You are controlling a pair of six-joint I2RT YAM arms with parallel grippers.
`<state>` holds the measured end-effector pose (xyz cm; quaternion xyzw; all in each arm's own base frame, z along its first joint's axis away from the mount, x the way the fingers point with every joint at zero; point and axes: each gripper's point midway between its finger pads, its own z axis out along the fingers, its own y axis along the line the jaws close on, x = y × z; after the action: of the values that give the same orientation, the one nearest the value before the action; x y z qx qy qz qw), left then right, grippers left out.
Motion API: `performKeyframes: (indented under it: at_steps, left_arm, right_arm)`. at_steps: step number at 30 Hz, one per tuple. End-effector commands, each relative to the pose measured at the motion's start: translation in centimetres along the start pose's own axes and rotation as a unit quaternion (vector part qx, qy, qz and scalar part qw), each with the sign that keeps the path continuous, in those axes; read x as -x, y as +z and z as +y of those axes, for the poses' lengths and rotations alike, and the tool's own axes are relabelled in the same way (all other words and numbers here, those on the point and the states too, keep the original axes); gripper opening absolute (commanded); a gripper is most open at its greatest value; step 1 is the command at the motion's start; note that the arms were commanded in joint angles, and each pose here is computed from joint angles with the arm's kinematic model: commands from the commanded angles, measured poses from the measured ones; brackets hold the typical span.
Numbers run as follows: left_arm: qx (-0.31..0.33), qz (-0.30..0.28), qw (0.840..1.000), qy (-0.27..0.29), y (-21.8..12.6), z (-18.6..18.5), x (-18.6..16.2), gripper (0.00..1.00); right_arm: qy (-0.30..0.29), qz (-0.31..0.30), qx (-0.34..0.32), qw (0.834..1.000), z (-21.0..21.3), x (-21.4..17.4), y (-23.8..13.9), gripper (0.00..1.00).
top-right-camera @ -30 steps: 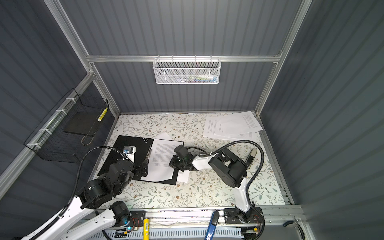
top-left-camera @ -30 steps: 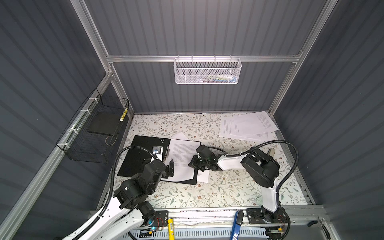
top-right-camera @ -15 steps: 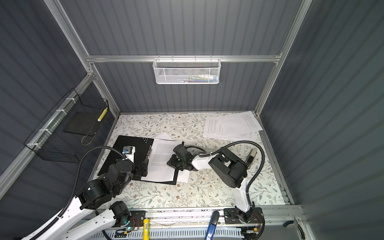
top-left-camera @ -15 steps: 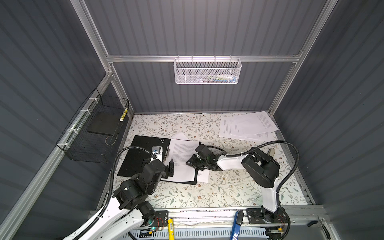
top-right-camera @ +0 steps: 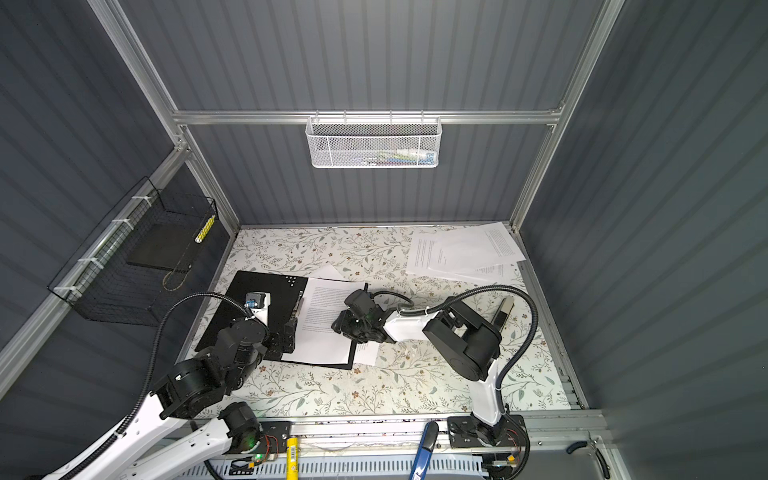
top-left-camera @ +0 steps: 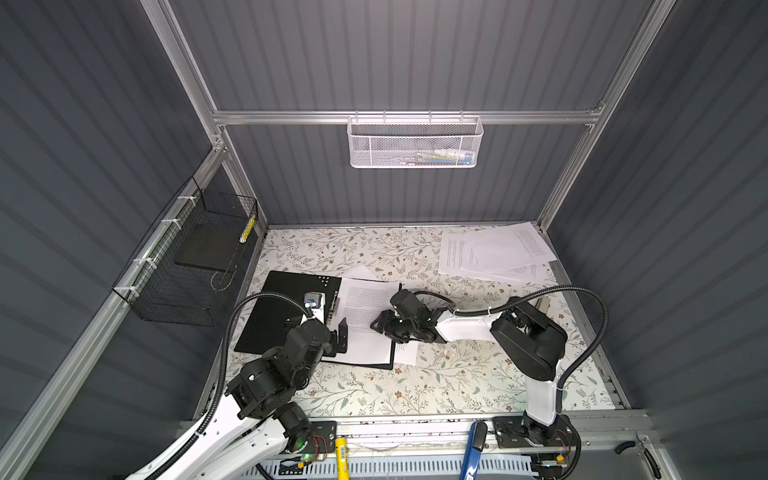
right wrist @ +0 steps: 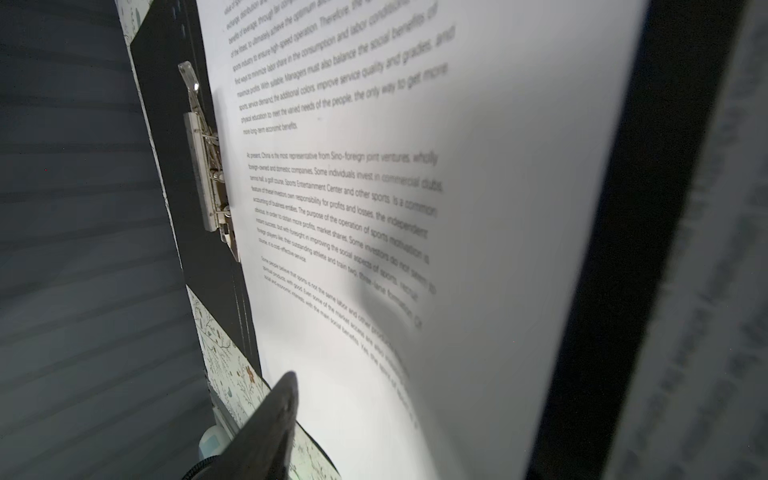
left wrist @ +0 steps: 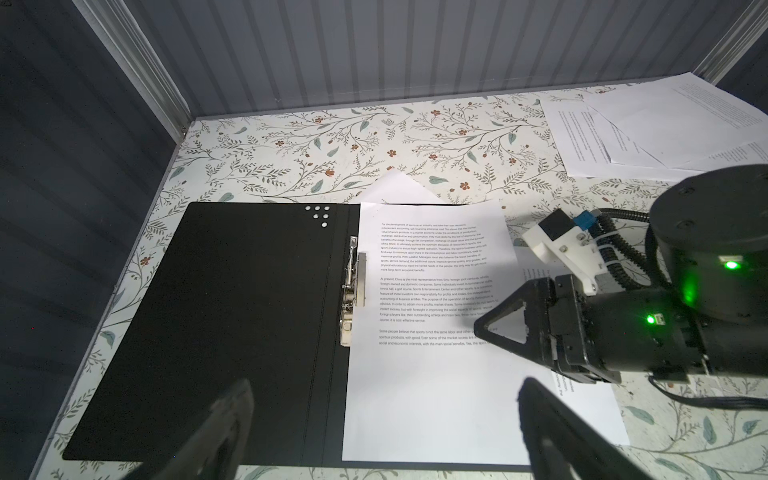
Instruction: Put the files into the folder
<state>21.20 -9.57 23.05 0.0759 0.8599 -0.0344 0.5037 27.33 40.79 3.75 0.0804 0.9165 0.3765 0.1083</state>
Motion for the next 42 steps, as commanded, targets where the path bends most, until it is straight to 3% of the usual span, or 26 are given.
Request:
performKeyframes:
  at_steps: [1, 15, 20, 24, 27, 33, 37, 42]
  left_arm:
    - [-0.001, -0.002, 1.000, 0.005, -0.1, 0.2, 0.0, 1.00]
    - [0.001, 0.000, 1.000, 0.006, 0.0, 0.2, -0.1, 1.00]
    - [-0.024, 0.005, 1.000, 0.015, 0.1, -0.8, -0.1, 1.00]
    - [-0.080, 0.034, 0.996, 0.032, 0.5, -3.5, -0.2, 1.00]
    - [-0.147, 0.090, 0.984, 0.036, 1.2, -7.1, -1.3, 1.00]
    - [-0.299, 0.197, 0.934, 0.013, 3.3, -15.5, -4.9, 1.00]
    - [-0.344, 0.226, 0.911, 0.004, 4.1, -18.7, -6.5, 1.00]
    - [-0.367, 0.255, 0.895, 0.019, 4.5, -21.7, -8.7, 1.00]
  right_arm:
    - [-0.013, -0.002, -0.036, 0.999, -1.4, -0.9, -0.8, 0.58]
    - [-0.058, 0.003, -0.052, 0.997, -2.6, -2.1, -4.2, 0.77]
    - [-0.082, 0.014, -0.067, 0.994, -4.6, 0.6, -6.3, 0.86]
    - [-0.116, -0.020, -0.075, 0.990, -6.4, 4.5, -8.4, 0.91]
    - [-0.133, -0.019, -0.099, 0.986, -7.8, 7.3, -9.1, 0.96]
    - [-0.149, 0.006, -0.098, 0.984, -8.2, 10.8, -8.0, 0.97]
    - [-0.154, 0.035, -0.074, 0.985, -7.3, 10.8, -6.6, 0.96]
    - [-0.147, 0.055, -0.062, 0.986, -7.6, 10.2, -5.7, 0.94]
